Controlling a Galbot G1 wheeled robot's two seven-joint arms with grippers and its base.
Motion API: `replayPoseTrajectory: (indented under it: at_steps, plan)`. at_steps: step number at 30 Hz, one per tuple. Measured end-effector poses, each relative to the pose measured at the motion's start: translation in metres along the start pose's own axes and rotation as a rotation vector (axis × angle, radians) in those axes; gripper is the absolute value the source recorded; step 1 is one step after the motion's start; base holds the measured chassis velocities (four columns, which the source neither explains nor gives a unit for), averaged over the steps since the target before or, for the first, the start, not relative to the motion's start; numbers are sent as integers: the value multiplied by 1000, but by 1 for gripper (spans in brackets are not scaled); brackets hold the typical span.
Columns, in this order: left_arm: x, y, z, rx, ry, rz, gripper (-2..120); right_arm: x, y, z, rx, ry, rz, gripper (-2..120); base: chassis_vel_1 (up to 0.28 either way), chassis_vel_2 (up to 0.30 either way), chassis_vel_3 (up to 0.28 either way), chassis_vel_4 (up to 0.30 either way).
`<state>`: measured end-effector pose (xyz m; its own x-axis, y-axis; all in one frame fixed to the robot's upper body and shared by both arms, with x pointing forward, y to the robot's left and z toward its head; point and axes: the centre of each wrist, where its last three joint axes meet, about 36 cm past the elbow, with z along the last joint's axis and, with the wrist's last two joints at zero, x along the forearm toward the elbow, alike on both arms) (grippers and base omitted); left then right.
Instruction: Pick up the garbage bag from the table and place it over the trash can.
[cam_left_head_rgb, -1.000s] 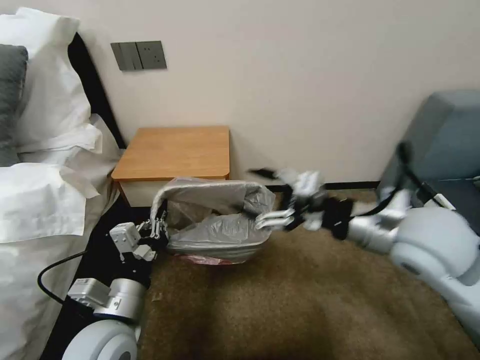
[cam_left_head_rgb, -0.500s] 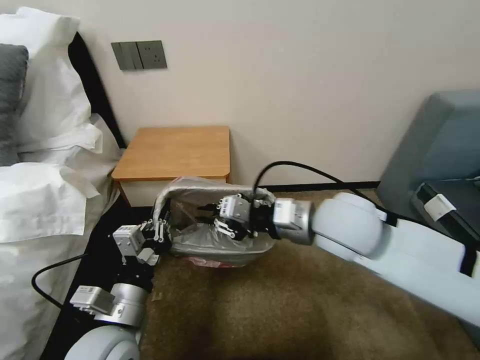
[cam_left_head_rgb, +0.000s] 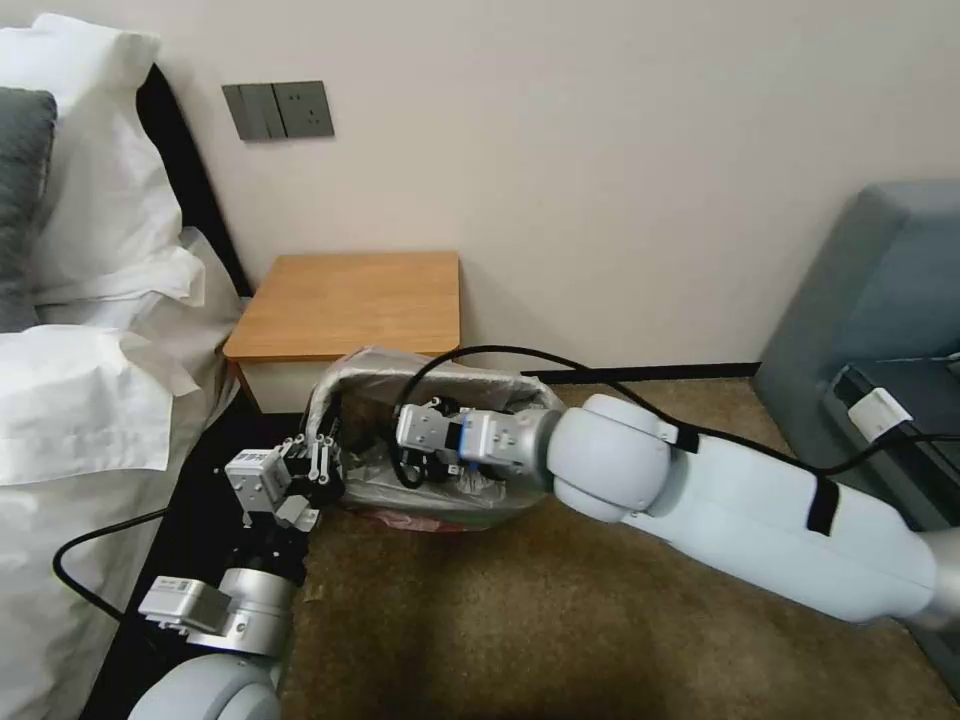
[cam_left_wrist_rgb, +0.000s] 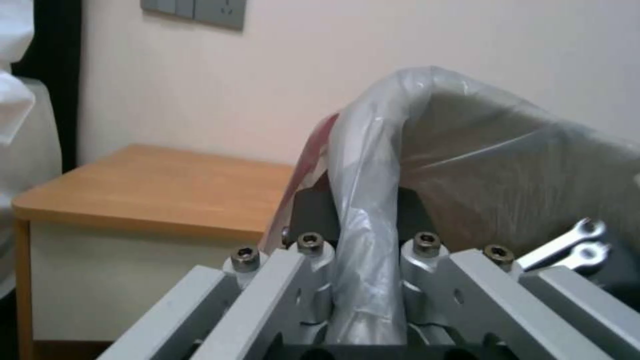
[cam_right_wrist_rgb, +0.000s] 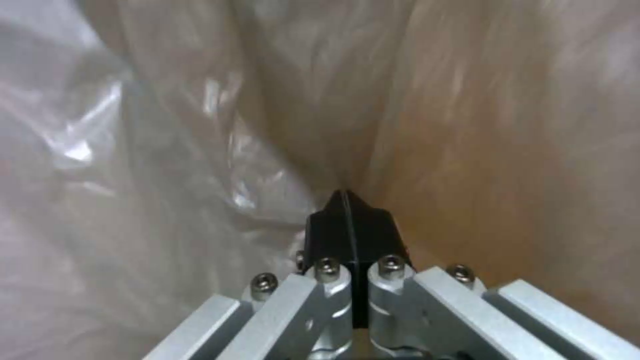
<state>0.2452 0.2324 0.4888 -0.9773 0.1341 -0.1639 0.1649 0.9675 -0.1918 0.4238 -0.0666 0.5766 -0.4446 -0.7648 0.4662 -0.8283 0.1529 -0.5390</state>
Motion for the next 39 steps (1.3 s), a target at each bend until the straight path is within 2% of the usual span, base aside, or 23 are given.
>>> replayPoseTrajectory:
  at_steps: [18, 30, 37, 39]
  plan:
    - [0, -2, -4, 3, -15, 11, 8, -27, -4, 24, 3, 108, 27, 0, 0, 0, 0, 0]
    - [0, -4, -5, 19, -20, 19, 8, -45, 1, 27, -1, 144, 56, 0, 0, 0, 0, 0]
    - [1, -4, -5, 21, -17, 20, 8, -39, 0, 29, -2, 147, 66, 0, 0, 0, 0, 0]
    - [0, 1, -2, 16, -10, 1, 8, -31, -1, 29, -16, 137, 64, 0, 0, 0, 0, 0]
